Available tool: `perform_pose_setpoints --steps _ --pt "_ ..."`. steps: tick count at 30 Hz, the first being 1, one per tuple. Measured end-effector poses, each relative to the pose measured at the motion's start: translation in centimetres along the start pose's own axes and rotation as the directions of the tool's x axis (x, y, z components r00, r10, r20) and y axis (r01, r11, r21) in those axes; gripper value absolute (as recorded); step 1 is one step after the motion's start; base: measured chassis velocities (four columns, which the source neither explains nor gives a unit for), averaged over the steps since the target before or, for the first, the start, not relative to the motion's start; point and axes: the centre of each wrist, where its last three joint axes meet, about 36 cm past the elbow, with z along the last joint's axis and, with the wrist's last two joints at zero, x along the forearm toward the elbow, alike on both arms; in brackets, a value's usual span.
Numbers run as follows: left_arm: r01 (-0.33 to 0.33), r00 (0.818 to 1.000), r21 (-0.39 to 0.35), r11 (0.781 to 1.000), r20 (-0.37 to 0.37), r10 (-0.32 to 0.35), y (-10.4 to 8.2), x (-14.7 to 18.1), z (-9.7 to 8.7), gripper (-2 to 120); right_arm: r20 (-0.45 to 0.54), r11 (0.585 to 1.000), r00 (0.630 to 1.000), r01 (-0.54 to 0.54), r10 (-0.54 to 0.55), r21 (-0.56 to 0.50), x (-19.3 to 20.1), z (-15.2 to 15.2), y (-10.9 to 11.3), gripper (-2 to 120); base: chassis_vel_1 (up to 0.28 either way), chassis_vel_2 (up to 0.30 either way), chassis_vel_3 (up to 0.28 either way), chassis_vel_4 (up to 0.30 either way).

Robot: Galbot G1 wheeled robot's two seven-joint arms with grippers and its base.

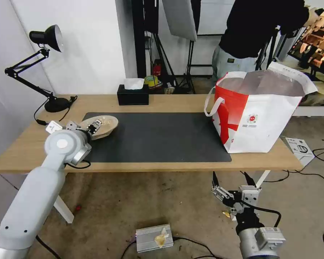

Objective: Pick up the trash from the table and place it into the takeout bag.

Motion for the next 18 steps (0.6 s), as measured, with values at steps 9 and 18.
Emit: perform_pose_setpoints --steps 9,18 --pt "0.031 1.0 0.03 0.999 0.001 -0.031 -0.5 -2.0 -0.1 100 0.0 1.0 1.0 0.0 0.0 0.0 0.0 0.0 0.0 100 0.0 0.0 0.0 0.0" --pt "0.043 0.999 0.052 0.998 0.004 -0.043 -0.9 -3.6 -0.2 100 0.0 1.0 1.0 0.0 0.0 0.0 0.0 0.0 0.0 100 0.0 0.0 0.0 0.0"
